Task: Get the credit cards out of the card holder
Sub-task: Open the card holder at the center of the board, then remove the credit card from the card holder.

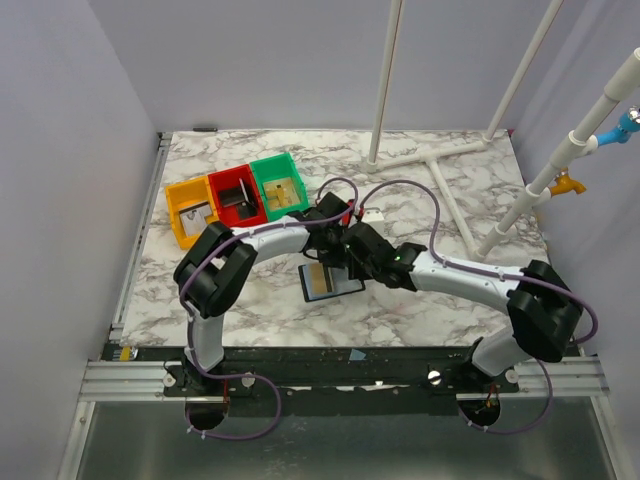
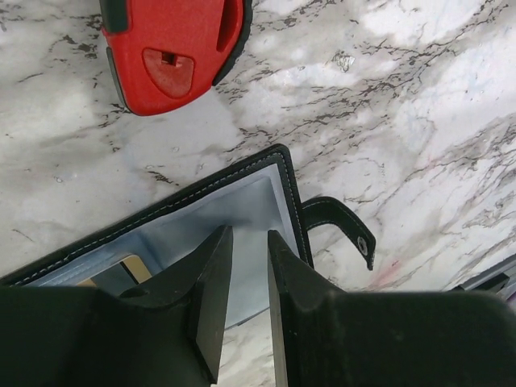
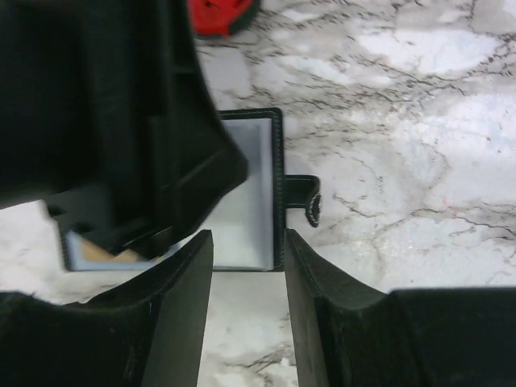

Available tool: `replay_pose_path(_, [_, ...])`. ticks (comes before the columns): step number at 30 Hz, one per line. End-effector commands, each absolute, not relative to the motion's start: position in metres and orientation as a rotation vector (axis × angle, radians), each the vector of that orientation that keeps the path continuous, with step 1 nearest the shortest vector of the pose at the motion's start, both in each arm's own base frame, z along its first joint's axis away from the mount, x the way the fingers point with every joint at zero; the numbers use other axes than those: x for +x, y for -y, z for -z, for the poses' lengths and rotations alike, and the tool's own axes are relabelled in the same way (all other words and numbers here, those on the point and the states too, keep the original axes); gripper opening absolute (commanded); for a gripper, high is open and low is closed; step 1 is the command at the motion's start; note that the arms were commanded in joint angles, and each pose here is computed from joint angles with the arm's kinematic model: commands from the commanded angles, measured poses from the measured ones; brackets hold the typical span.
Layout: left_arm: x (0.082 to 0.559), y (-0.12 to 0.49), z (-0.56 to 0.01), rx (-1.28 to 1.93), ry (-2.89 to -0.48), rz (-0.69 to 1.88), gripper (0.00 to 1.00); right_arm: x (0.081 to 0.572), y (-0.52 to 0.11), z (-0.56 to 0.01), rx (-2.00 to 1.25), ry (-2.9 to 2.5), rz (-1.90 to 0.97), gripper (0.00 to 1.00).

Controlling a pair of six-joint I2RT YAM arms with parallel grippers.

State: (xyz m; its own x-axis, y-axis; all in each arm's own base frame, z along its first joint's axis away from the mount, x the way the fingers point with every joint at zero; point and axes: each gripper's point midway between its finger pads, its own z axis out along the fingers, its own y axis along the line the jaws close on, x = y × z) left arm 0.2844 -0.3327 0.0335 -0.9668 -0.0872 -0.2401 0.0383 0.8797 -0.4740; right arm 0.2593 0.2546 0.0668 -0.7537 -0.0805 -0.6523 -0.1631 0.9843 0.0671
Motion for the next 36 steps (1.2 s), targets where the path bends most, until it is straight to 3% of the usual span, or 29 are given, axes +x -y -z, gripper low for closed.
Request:
replay_pose_path(1, [0.285, 0.341, -0.038, -0.023, -2.795, 0.742, 0.26, 0.256, -0.279, -0.096, -0.152, -2.377, -0.376, 0.43])
replay_pose_path(15, [0.295, 0.291, -0.091, -0.052, -2.662, 0.668, 0.27, 0.25, -0.324, -0.093, -0.187, -2.398, -0.845, 0.32])
replay_pose_path(24, [0.275, 0.247, -0.08, -0.114, -2.667, 0.588, 0.27, 0.267, -0.324, -0.069, -0.125, -2.455, -0.971, 0.3])
replay_pose_path(36, [0.257, 0.246, -0.06, -0.117, -2.704, 0.627, 0.22, 0.264, -0.327, -0.052, -0.113, -2.502, -1.064, 0.27])
